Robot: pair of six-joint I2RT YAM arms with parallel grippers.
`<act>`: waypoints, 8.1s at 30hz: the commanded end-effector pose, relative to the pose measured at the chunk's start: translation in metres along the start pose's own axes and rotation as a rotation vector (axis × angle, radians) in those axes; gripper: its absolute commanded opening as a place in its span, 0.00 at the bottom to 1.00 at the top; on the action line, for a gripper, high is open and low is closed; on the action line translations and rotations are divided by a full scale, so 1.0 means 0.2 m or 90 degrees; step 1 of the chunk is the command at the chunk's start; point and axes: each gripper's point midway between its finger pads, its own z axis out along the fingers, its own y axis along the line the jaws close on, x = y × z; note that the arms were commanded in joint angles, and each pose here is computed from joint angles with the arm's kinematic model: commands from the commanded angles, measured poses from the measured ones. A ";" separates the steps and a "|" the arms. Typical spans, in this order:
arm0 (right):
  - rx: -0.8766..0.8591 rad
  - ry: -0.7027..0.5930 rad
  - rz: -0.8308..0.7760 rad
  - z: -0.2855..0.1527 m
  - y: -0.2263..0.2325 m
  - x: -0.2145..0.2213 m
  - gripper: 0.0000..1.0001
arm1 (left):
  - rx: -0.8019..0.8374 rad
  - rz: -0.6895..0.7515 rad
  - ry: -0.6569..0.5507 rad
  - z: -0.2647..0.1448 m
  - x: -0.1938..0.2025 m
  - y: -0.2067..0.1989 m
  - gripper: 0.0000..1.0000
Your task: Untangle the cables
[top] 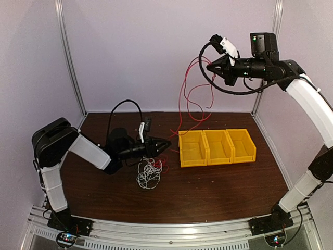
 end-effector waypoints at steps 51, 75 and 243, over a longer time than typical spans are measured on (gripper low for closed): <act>-0.070 0.273 0.240 0.75 0.42 1.54 0.00 | -0.108 0.032 -0.025 -0.03 0.03 0.09 0.55; -0.130 0.435 0.237 0.70 0.59 1.66 0.00 | -0.194 -0.060 0.068 0.15 0.17 0.38 0.55; 0.116 -0.152 -0.040 -0.28 -0.27 -0.53 0.00 | -0.404 -0.055 0.106 -0.23 0.32 0.69 0.64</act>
